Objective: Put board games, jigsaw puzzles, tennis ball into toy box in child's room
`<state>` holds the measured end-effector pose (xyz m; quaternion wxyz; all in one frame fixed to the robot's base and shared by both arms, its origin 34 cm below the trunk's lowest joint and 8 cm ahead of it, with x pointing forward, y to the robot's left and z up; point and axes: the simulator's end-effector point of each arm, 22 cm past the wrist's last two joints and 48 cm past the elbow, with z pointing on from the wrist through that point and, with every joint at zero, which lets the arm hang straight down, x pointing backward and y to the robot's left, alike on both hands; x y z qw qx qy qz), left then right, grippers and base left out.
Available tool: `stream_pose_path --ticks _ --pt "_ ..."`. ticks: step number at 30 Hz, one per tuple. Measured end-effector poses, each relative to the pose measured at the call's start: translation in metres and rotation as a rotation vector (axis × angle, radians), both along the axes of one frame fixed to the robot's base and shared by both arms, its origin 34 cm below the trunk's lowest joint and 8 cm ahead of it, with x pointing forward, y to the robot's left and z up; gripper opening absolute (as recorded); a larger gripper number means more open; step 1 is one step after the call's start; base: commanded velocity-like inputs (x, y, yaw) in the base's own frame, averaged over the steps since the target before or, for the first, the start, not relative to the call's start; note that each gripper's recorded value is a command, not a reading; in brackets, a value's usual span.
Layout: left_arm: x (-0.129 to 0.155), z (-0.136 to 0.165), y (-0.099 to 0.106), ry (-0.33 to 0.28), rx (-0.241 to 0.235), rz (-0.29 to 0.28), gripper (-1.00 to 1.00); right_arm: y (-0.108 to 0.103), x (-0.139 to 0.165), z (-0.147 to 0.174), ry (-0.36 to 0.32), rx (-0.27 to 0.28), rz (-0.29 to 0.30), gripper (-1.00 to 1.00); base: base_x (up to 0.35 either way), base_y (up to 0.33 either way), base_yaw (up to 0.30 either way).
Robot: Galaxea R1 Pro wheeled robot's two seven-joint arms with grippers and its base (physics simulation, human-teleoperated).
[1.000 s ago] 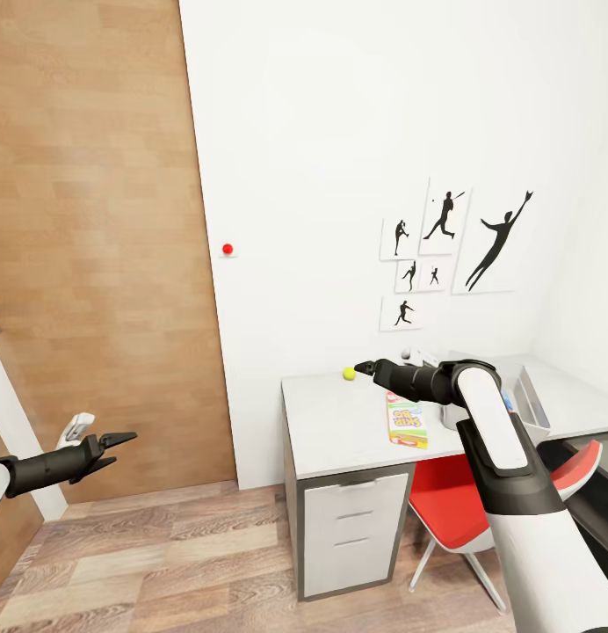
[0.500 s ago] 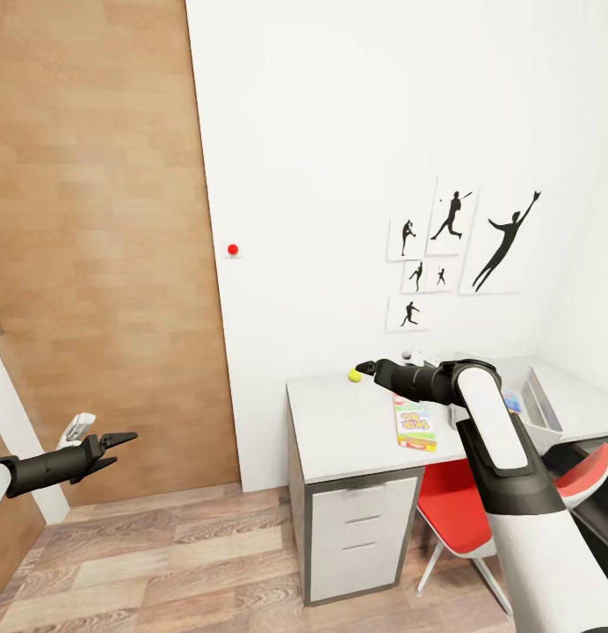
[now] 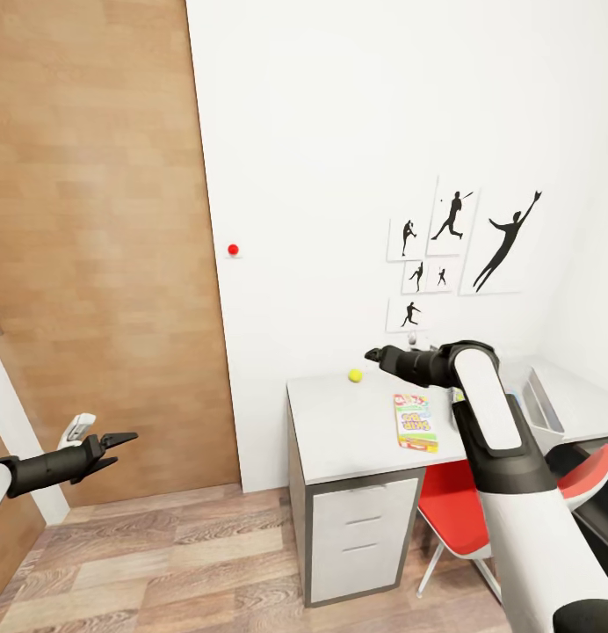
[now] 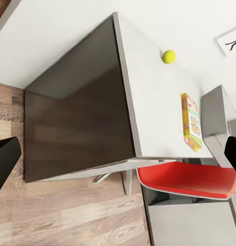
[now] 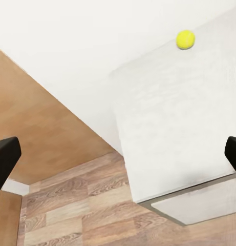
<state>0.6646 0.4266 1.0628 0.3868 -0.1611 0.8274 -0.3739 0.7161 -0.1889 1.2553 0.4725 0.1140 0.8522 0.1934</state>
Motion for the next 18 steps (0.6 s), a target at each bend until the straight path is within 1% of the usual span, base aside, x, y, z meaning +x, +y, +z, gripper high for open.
stream_pose_path --ticks 2,4,8,11,14,18 --pt "-0.0003 -0.0001 0.0008 0.001 0.001 0.001 1.00 0.0017 0.0023 0.0092 -0.009 -0.013 -0.009 1.00 0.027 0.027 0.000" --pt "-0.0009 0.0004 0.0025 0.000 0.003 0.003 1.00 0.0049 0.0032 0.0142 -0.007 -0.056 -0.021 1.00 0.098 0.107 0.000" --pt "-0.0011 0.0004 0.0040 0.001 0.005 0.004 1.00 0.0087 0.0027 0.0147 0.002 -0.125 -0.038 1.00 0.065 0.062 0.000" --pt "-0.0012 0.0003 0.0040 0.001 0.005 0.004 1.00 0.0082 0.0027 0.0137 0.007 -0.141 -0.045 1.00 0.017 0.016 0.000" --pt "-0.0012 0.0003 0.0040 0.001 0.005 0.004 1.00 0.0081 0.0026 0.0134 0.009 -0.144 -0.046 1.00 0.038 0.013 0.000" --pt "-0.0014 0.0005 0.0036 0.001 0.005 0.003 1.00 0.0090 0.0019 0.0127 0.010 -0.149 -0.045 1.00 0.153 0.095 0.000"
